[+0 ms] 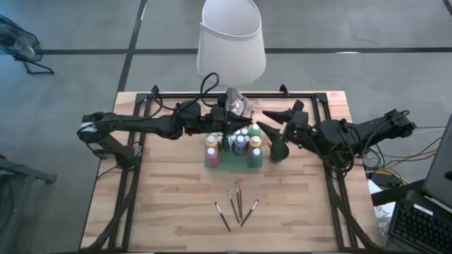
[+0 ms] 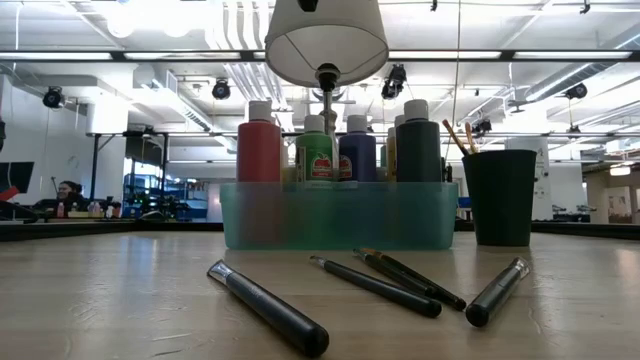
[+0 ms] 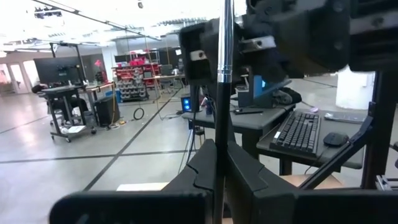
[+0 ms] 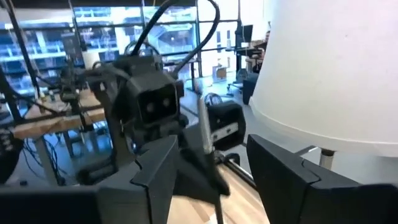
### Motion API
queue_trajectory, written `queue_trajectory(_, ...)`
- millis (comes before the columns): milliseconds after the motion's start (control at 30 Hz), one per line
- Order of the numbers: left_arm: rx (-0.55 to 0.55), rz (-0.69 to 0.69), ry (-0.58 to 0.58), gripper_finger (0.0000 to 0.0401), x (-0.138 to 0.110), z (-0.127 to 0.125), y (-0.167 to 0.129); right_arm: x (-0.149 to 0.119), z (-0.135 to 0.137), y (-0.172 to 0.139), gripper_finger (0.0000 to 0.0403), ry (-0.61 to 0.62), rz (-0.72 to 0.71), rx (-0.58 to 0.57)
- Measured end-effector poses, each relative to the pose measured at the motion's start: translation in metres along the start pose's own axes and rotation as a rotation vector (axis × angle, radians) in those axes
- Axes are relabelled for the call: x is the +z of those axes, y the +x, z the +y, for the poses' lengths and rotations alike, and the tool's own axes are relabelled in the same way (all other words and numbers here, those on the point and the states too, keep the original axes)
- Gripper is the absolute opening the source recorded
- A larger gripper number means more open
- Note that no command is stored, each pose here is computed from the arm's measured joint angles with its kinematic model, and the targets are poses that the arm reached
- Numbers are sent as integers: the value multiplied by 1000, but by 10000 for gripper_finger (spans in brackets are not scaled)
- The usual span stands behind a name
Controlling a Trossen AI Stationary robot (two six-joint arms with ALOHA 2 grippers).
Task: Pick & Place Paint Supplies
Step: Put the black paint brush into the black cup
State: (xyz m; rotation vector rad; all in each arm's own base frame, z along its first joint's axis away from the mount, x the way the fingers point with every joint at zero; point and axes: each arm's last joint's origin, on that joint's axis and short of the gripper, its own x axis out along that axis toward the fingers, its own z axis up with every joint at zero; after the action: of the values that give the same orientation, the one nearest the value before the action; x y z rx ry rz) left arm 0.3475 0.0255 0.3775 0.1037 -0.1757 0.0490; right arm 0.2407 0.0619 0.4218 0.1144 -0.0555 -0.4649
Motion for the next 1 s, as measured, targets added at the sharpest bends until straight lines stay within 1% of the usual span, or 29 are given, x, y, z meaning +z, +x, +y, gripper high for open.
queue_trajectory(100, -2, 12, -1, 15, -1, 0, 0, 2, -2, 4, 192, 19, -22, -9)
queue_trajectory(233, -3, 21, -1, 15, -2, 0, 0, 3, -6, 10, 185, 31, -24, 37)
queue_trajectory(433, -3, 19, -1, 15, -2, 0, 0, 4, -13, 16, 164, 48, -29, 43)
queue_trajectory(600, -3, 19, 1, 15, -2, 0, 0, 4, -15, 21, 146, 52, -28, 90)
queue_trajectory(800, -5, 19, 6, 15, -2, 0, 0, 1, -15, 28, 124, 36, -27, 79)
queue_trajectory(900, -6, 26, 6, 15, -3, 0, 0, 1, -13, 31, 112, 12, -47, 80)
queue_trajectory(1000, -7, 34, 6, 15, -3, -1, 0, 3, -14, 31, 96, 15, -62, 85)
